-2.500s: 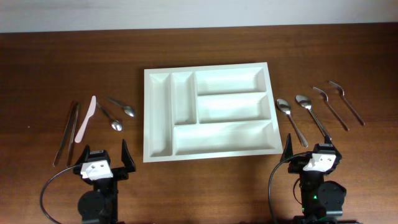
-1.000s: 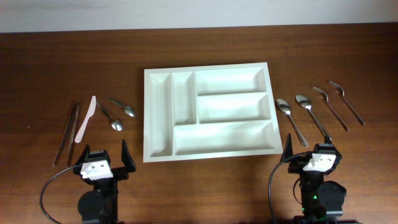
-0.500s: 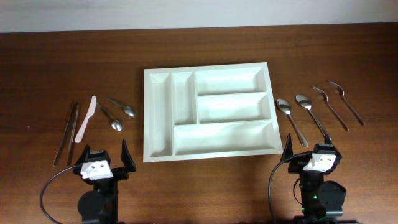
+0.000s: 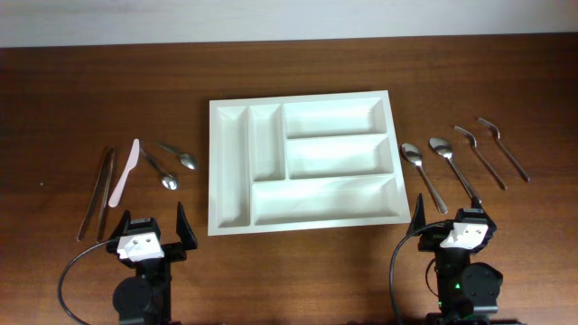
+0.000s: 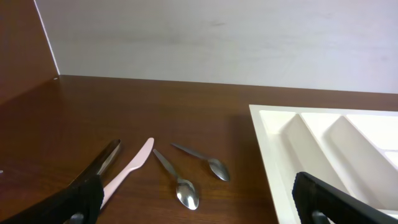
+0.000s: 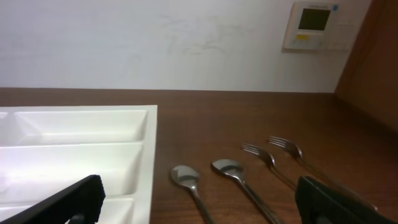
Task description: Pack container
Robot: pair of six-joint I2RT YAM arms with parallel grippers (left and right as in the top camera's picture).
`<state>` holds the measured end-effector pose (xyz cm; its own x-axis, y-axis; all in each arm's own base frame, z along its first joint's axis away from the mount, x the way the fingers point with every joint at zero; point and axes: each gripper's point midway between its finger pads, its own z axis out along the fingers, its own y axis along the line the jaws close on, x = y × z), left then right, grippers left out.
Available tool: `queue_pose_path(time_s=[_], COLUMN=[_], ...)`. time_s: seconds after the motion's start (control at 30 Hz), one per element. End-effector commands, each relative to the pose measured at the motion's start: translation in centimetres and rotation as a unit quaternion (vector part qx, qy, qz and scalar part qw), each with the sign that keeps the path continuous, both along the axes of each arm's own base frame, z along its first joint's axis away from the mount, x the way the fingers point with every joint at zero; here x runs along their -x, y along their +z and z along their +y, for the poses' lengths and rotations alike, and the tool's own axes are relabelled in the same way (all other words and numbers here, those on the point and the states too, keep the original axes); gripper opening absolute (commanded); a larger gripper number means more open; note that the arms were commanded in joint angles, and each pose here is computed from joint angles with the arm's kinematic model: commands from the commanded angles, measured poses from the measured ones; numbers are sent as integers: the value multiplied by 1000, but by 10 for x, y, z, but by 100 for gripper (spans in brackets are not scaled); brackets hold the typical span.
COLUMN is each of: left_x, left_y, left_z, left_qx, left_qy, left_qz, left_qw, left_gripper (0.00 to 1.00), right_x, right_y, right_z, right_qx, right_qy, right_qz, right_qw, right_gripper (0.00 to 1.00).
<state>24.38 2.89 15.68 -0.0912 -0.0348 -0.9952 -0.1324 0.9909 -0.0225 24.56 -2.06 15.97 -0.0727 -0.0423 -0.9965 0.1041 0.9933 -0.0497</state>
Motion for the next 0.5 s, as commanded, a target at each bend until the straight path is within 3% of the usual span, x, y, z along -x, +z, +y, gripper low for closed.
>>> queue_pose_path(time_s=[0.0,0.13,0.27,0.47], left_x=[0,0,0,0], left_y=[0,0,0,0], left_z=[-1,-1,-1,-1], left_qx=[-6,-6,-6,-6], left_qy=[-4,-4,-4,-4], left_qz=[-5,-5,-5,-5], left_qw=[1000,1000,1000,1000], left_gripper=[99,99,99,99], right_x=[0,3,2,-32], right_y=[5,38,76,128], right_z=[5,-2,-12,-19], right_qx=[-37,-34,-33,-14], right_qy=[10,-9,-36,-37], right_qz=[-15,-52,-41,84], right_qw=[999,998,998,996], right_gripper=[99,99,99,99])
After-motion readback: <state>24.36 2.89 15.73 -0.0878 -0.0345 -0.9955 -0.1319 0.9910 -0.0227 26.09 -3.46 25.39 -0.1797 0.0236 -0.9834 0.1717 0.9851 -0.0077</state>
